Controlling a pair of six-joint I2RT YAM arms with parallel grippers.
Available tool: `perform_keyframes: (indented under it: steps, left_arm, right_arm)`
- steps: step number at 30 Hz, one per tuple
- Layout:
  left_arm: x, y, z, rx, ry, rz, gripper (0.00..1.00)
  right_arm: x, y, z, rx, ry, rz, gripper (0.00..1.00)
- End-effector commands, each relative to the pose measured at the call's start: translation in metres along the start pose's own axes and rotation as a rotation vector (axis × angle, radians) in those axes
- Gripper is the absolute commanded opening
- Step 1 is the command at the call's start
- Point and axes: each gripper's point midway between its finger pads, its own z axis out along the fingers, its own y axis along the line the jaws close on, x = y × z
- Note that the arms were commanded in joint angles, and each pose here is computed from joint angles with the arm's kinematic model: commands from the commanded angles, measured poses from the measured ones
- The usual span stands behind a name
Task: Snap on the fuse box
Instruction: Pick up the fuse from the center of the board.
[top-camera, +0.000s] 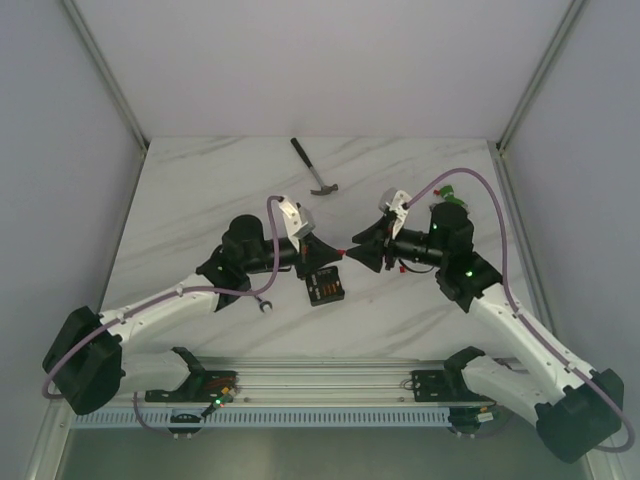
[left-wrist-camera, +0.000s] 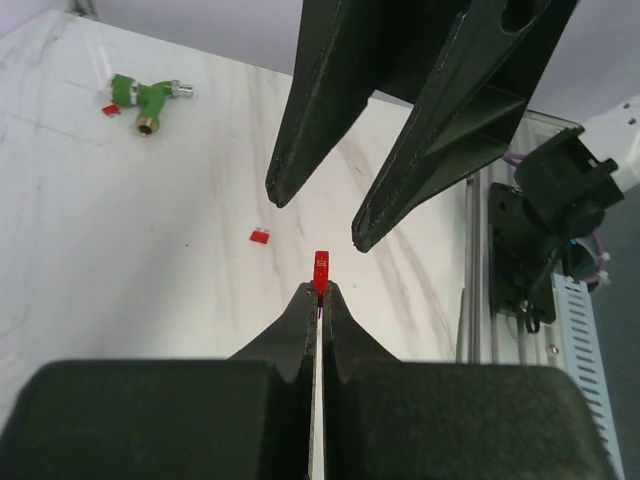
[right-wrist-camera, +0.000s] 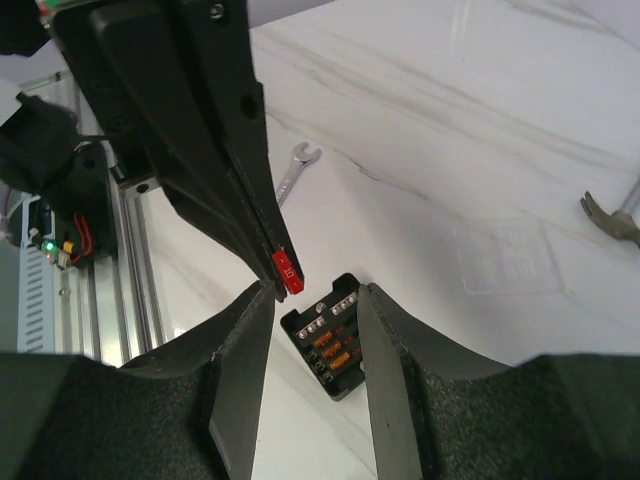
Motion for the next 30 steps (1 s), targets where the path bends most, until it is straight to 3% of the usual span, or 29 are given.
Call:
perform_keyframes:
  steps: [1,25,30]
  left_arm:
    - [-0.011,-0.016,0.001,0.107,-0.004,0.045,0.0]
    - [-0.017,-0.033,0.007,0.222,-0.03,0.007,0.0]
    - [-0.017,-0.033,0.007,0.228,-0.03,0.007,0.0]
  right_arm:
    - [-0.011,0.019,-0.007,-0.108,-0.021,-0.099,0.45]
    - [0.0,0.036,-0.006,-0.247,0.013,-0.139,0.24]
    - [0.0,0.037,-0.006,-0.259,0.015,-0.141,0.15]
